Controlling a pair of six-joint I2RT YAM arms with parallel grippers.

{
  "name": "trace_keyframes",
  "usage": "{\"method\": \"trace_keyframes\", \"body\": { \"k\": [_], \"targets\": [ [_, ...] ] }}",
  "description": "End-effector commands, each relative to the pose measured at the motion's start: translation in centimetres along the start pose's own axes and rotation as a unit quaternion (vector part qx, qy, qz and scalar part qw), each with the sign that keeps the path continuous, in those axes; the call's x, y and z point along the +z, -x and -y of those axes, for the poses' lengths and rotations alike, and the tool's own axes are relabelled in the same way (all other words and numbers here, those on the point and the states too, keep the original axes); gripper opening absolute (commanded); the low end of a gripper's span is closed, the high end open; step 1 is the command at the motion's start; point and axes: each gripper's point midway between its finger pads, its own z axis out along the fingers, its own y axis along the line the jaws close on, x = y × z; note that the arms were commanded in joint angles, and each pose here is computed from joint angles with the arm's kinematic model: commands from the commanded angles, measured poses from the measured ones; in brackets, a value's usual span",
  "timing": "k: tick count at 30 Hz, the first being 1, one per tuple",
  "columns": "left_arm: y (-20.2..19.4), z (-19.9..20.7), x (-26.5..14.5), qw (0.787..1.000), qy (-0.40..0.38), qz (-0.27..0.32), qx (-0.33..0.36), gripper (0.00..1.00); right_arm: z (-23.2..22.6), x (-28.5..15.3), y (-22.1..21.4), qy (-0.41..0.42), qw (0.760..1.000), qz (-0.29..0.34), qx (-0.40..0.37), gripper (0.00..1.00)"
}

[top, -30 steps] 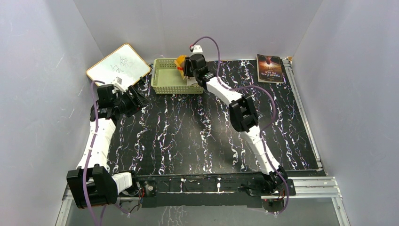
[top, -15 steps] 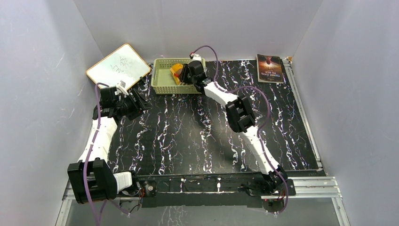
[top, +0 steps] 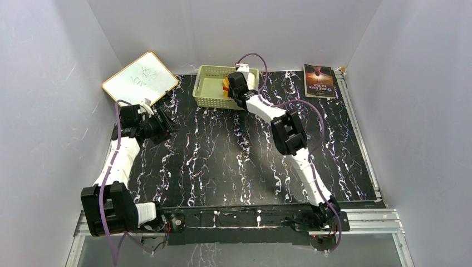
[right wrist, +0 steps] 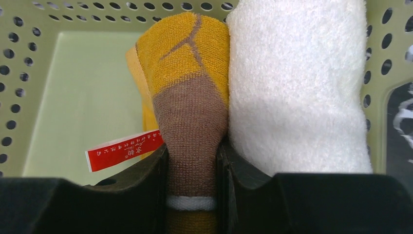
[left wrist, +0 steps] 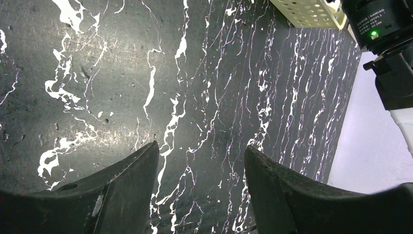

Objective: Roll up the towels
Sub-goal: Place the towel in the bin.

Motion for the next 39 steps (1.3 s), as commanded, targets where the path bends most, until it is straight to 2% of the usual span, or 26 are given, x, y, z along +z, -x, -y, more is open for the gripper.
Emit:
{"method": "trace_keyframes", "body": {
  "k": [1, 6, 13, 18, 23, 29, 39],
  "targets": [
    [-0.3, 0.2, -0.1, 1.0, -0.011, -0.007, -0.001, 0.64, 3.5, -2.8, 5.2, -0.082, 0.994, 0.053, -0.051, 0.0],
    [-0.2, 0.4, -0.2, 1.0, -0.016, 0.0, 0.0, 0.64, 2.3, -4.7, 8.2, -0.046, 0.993, 0.087, -0.069, 0.0],
    [-0.2, 0.6, -0.2, 1.0, -0.019, -0.003, -0.002, 0.64, -0.2, -7.7, 12.8, -0.001, 0.991, 0.123, -0.045, 0.0],
    [-0.3, 0.9, -0.2, 1.0, -0.028, -0.006, -0.001, 0.64, -1.9, -9.1, 14.5, 0.022, 0.99, 0.138, -0.034, 0.0],
    [-0.6, 0.9, -0.1, 0.999, -0.032, -0.013, 0.001, 0.64, -0.8, -8.7, 14.8, -0.061, 0.985, 0.151, -0.063, 0.0],
    [-0.9, 0.7, 0.0, 0.999, -0.033, -0.019, 0.003, 0.64, 0.4, -8.9, 13.7, -0.155, 0.967, 0.165, -0.117, 0.0],
    [-1.5, 0.6, 0.4, 0.999, -0.041, -0.035, 0.003, 0.64, 1.1, -6.7, 10.0, -0.196, 0.953, 0.146, -0.177, 0.0]
  ]
}}
